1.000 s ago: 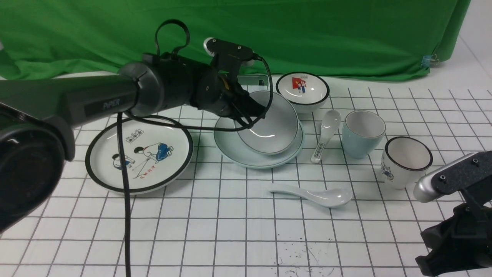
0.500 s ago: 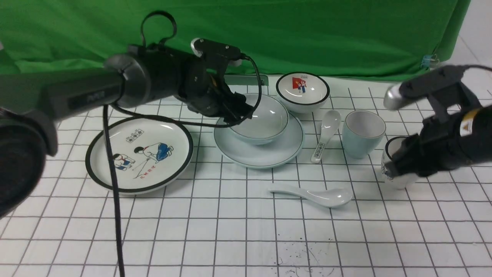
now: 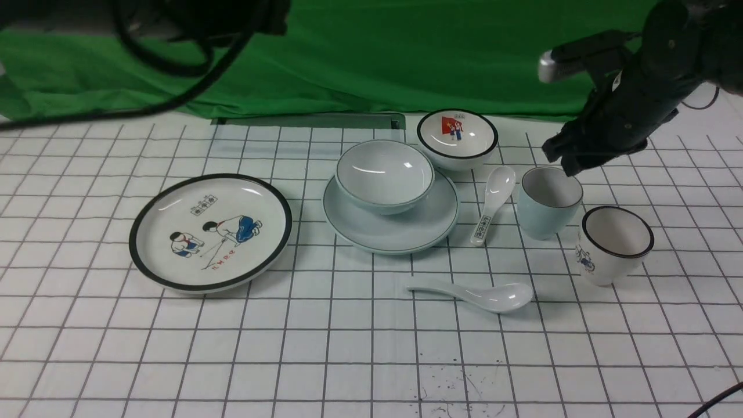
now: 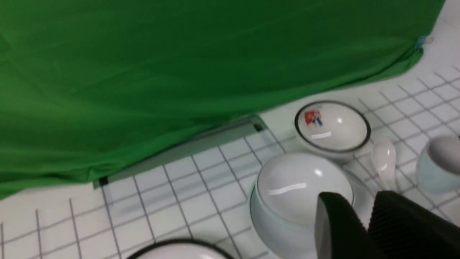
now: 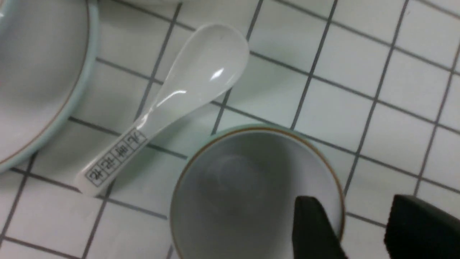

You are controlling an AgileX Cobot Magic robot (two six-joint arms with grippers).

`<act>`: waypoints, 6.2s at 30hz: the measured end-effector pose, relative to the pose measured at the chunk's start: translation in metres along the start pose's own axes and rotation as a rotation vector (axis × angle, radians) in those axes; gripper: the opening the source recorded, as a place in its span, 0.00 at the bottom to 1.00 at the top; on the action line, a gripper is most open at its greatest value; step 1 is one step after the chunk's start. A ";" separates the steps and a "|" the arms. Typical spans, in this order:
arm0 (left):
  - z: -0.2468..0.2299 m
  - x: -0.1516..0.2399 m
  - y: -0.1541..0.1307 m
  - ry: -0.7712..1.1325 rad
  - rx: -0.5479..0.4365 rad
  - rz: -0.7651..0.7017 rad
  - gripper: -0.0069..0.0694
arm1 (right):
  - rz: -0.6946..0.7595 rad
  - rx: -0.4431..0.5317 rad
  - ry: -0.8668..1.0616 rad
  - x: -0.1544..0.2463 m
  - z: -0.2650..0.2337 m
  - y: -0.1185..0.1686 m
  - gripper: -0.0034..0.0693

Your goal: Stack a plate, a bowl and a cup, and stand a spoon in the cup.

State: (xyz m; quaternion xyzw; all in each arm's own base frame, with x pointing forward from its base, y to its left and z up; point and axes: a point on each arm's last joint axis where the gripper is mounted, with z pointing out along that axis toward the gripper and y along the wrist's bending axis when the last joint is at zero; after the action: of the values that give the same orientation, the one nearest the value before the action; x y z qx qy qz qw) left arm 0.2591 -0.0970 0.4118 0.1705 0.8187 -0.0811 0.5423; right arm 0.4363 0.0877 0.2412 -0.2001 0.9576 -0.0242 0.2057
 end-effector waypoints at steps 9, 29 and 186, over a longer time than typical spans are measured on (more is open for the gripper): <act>-0.051 0.097 0.001 0.201 -0.041 0.092 0.04 | -0.026 -0.012 0.051 0.002 0.024 0.002 0.26; -0.064 0.139 -0.003 0.021 -0.039 0.081 0.04 | -0.281 -0.114 -0.308 -0.077 -0.052 0.141 0.15; -0.148 0.210 -0.011 -0.495 -0.037 0.056 0.05 | -0.310 -0.001 -0.653 0.239 -0.278 0.071 0.06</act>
State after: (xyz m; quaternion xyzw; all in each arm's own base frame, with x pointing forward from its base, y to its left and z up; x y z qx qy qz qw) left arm 0.0533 -0.0200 0.2785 0.1581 0.6572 -0.0902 0.7314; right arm 0.0975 0.0491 0.3940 -0.3400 0.7997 0.0104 0.4947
